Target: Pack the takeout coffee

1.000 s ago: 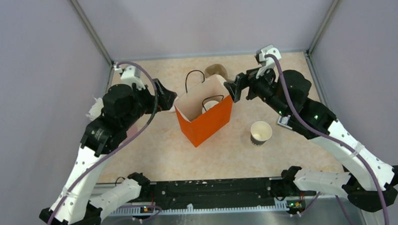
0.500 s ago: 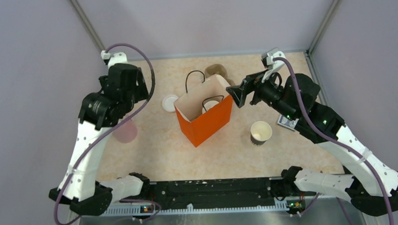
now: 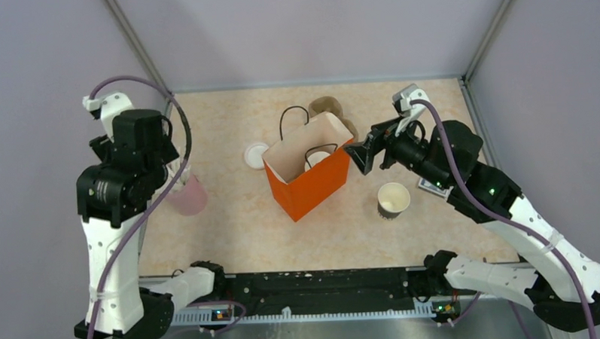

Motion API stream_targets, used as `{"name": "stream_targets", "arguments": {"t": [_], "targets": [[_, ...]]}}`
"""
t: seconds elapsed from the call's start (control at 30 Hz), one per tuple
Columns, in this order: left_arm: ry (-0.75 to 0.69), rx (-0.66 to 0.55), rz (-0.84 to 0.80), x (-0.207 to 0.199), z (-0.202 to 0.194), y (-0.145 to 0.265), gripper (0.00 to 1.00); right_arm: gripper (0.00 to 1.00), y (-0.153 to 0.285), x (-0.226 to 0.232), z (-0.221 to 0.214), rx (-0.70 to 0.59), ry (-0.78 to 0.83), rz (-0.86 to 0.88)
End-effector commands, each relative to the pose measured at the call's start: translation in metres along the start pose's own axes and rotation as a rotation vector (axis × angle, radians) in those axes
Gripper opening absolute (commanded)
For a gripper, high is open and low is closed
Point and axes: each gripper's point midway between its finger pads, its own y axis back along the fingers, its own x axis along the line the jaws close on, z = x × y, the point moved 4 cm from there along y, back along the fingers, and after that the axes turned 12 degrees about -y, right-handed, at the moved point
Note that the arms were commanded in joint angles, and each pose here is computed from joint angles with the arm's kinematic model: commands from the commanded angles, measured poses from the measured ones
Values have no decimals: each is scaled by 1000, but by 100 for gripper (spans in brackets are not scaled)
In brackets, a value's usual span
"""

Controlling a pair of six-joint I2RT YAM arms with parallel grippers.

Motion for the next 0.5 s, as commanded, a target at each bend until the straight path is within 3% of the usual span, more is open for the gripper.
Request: {"name": "stream_targets", "arguments": {"t": [0.0, 0.2, 0.47], "targets": [[-80, -19, 171, 31, -1, 0, 78, 88, 5, 1, 6, -40, 18, 25], [-150, 12, 198, 21, -13, -26, 79, 88, 9, -1, 6, -64, 22, 26], [-68, 80, 181, 28, -29, -62, 73, 88, 21, -6, 7, -83, 36, 7]]}}
